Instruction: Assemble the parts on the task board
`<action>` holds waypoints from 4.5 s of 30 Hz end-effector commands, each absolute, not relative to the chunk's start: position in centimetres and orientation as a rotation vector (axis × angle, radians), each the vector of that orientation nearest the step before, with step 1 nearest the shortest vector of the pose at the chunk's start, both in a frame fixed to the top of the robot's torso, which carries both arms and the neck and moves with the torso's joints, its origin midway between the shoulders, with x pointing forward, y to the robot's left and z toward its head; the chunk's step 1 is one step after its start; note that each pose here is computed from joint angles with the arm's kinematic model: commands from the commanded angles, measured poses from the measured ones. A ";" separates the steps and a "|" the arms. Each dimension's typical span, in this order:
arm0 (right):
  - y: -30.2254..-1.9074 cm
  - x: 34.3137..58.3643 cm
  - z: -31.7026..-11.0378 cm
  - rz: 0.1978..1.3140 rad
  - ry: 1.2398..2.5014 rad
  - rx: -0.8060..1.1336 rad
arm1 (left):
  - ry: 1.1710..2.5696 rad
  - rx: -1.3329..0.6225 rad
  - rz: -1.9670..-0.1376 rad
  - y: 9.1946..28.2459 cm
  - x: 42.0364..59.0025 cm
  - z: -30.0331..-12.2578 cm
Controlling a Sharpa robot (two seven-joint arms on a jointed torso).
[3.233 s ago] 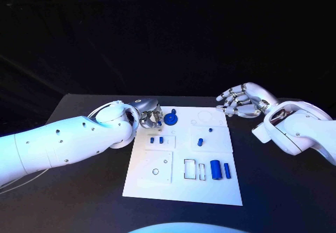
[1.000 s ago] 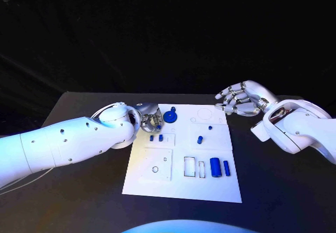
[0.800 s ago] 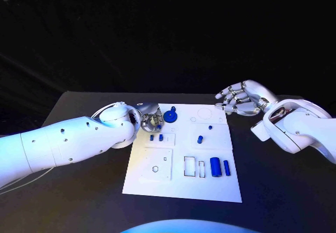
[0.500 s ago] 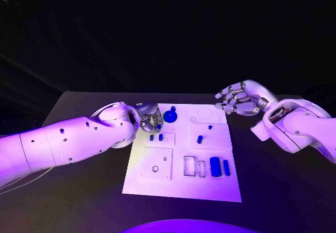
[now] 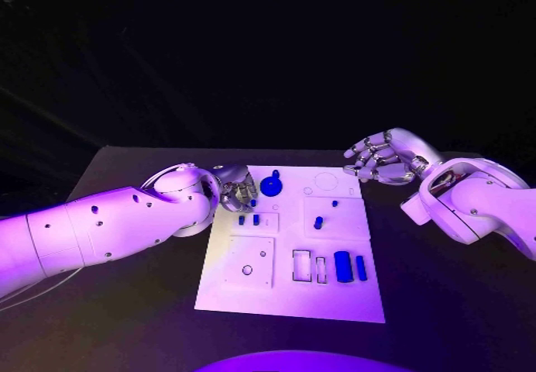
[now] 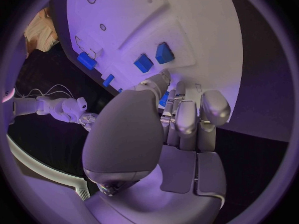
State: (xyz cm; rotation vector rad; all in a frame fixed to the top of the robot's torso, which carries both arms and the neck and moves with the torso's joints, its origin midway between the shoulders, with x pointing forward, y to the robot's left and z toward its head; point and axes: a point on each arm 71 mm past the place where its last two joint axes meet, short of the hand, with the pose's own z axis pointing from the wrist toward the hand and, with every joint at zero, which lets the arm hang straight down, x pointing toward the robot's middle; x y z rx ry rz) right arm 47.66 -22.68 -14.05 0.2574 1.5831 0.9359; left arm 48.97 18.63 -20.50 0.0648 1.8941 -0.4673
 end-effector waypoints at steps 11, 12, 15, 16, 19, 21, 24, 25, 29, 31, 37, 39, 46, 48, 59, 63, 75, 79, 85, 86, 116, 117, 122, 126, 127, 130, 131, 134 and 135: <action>-22.9 48.3 -15.6 0.730 1.765 0.069 | 1.924 -0.124 -0.542 21.8 49.6 -19.8; -22.8 48.4 -15.7 0.708 1.772 0.039 | 1.931 -0.153 -0.556 22.3 49.7 -19.7; -22.5 48.3 -15.9 0.618 1.785 -0.085 | 1.938 -0.260 -0.622 23.9 50.0 -19.0; -22.2 48.2 -16.1 0.563 1.783 -0.156 | 1.924 -0.333 -0.677 24.8 50.4 -18.4; -21.7 48.1 -16.2 0.483 1.757 -0.256 | 1.873 -0.468 -0.785 26.3 50.9 -17.4; -21.4 48.1 -16.3 0.443 1.739 -0.303 | 1.840 -0.554 -0.856 27.0 51.0 -17.0; -20.9 47.9 -16.6 0.384 1.707 -0.369 | 1.789 -0.720 -0.998 27.7 50.9 -16.6; -20.7 47.9 -16.8 0.372 1.694 -0.386 | 1.777 -0.785 -1.051 27.8 50.8 -16.6; -19.7 47.6 -17.5 0.353 1.657 -0.432 | 1.716 -0.982 -1.229 27.9 50.4 -16.5; -19.2 47.5 -17.9 0.349 1.652 -0.449 | 1.687 -1.030 -1.281 27.9 50.3 -16.5; -18.0 47.3 -18.7 0.346 1.656 -0.483 | 1.629 -1.101 -1.374 27.8 49.9 -16.2; -17.6 47.3 -19.0 0.350 1.657 -0.490 | 1.613 -1.118 -1.401 27.8 49.7 -16.1; -16.6 47.1 -19.4 0.377 1.654 -0.510 | 1.593 -1.133 -1.458 27.3 49.1 -15.8; -16.5 47.1 -19.5 0.379 1.655 -0.513 | 1.593 -1.134 -1.467 27.1 49.0 -15.7; -16.2 47.3 -20.0 0.367 1.678 -0.523 | 1.598 -1.133 -1.485 26.7 48.7 -15.6; -16.1 47.3 -20.2 0.364 1.689 -0.527 | 1.602 -1.130 -1.481 26.8 48.7 -15.6; -16.2 47.2 -20.8 0.343 1.726 -0.536 | 1.621 -1.106 -1.467 26.7 48.6 -15.6; -16.2 47.2 -20.8 0.338 1.727 -0.531 | 1.621 -1.106 -1.463 26.7 48.6 -15.6; -16.3 47.2 -20.5 0.358 1.682 -0.505 | 1.625 -1.108 -1.457 26.7 48.6 -15.7; -16.3 47.2 -20.4 0.362 1.675 -0.501 | 1.625 -1.108 -1.456 26.7 48.6 -15.7; -14.9 43.1 -16.2 0.549 1.537 -0.438 | 1.649 -1.108 -1.444 26.6 48.9 -15.9; -14.5 42.9 -16.1 0.563 1.532 -0.443 | 1.649 -1.108 -1.445 26.6 48.9 -15.9; -11.6 41.6 -15.6 0.650 1.518 -0.479 | 1.653 -1.104 -1.451 26.3 48.9 -16.0; -9.6 40.7 -15.8 0.710 1.520 -0.508 | 1.659 -1.099 -1.461 25.9 48.9 -16.0; -9.1 40.5 -16.0 0.724 1.522 -0.514 | 1.659 -1.098 -1.462 25.7 48.9 -16.0; -7.8 40.0 -16.6 0.761 1.534 -0.532 | 1.662 -1.096 -1.467 25.4 49.0 -16.0; -7.3 39.8 -17.1 0.778 1.542 -0.538 | 1.663 -1.095 -1.468 25.3 49.0 -16.0; -6.4 39.3 -18.0 0.806 1.561 -0.544 | 1.666 -1.093 -1.471 25.0 49.0 -16.1; -6.1 39.2 -18.4 0.815 1.568 -0.547 | 1.667 -1.093 -1.472 24.9 49.0 -16.1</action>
